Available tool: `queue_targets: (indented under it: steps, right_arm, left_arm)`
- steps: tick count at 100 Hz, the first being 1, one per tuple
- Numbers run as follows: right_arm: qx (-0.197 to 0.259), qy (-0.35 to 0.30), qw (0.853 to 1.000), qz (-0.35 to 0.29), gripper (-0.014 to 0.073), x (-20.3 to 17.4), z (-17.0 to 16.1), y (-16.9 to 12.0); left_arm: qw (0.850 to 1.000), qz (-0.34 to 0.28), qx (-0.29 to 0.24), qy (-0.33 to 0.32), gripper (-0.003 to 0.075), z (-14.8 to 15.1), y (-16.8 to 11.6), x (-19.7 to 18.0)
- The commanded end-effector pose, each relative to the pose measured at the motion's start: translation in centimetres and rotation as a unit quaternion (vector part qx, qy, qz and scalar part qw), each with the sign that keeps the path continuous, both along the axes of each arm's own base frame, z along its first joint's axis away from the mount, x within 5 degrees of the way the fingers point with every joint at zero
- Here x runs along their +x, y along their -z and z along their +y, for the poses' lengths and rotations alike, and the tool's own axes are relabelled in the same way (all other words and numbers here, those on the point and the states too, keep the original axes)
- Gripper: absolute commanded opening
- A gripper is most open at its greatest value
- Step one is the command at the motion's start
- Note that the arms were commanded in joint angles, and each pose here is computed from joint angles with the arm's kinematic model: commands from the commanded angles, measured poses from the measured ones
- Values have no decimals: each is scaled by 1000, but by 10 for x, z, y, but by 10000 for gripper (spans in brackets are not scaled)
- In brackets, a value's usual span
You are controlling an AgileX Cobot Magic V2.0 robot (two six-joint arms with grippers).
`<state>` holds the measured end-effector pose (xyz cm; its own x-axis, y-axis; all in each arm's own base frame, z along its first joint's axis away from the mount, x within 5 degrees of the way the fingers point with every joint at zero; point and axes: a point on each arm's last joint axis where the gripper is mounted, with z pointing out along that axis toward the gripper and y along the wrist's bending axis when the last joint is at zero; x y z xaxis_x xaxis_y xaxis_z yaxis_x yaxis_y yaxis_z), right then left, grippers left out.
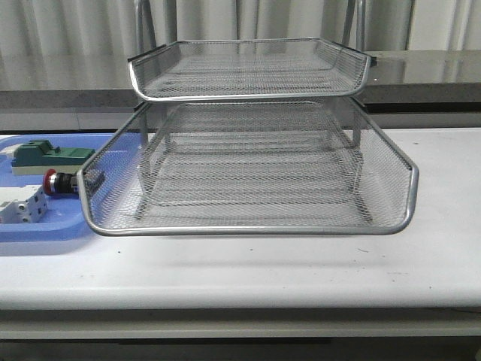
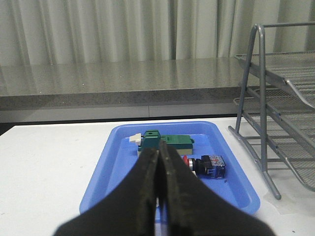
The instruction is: Place button on rack with both arms
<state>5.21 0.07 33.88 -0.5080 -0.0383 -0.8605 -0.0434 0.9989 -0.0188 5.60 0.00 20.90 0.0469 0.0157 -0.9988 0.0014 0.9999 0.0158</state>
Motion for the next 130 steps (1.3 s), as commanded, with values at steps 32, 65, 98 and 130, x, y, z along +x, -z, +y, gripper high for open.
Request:
queue_targets:
  steps: [32,65,98,130]
  right_arm:
    - [-5,4,999,-44,-69,2,-1,-14]
    - [-5,4,999,-44,-69,2,-1,-14]
    - [-5,4,999,-44,-69,2,-1,-14]
    - [-5,4,999,-44,-69,2,-1,-14]
  left_arm:
    - [999,-32,-7,6,-20,-1,7,-1]
    - [999,-32,-7,6,-20,-1,7,-1]
    - [999,-36,-7,6,-20,-1,6,-1]
    - [996,-75,-44,9,-20,-1,-25,-5]
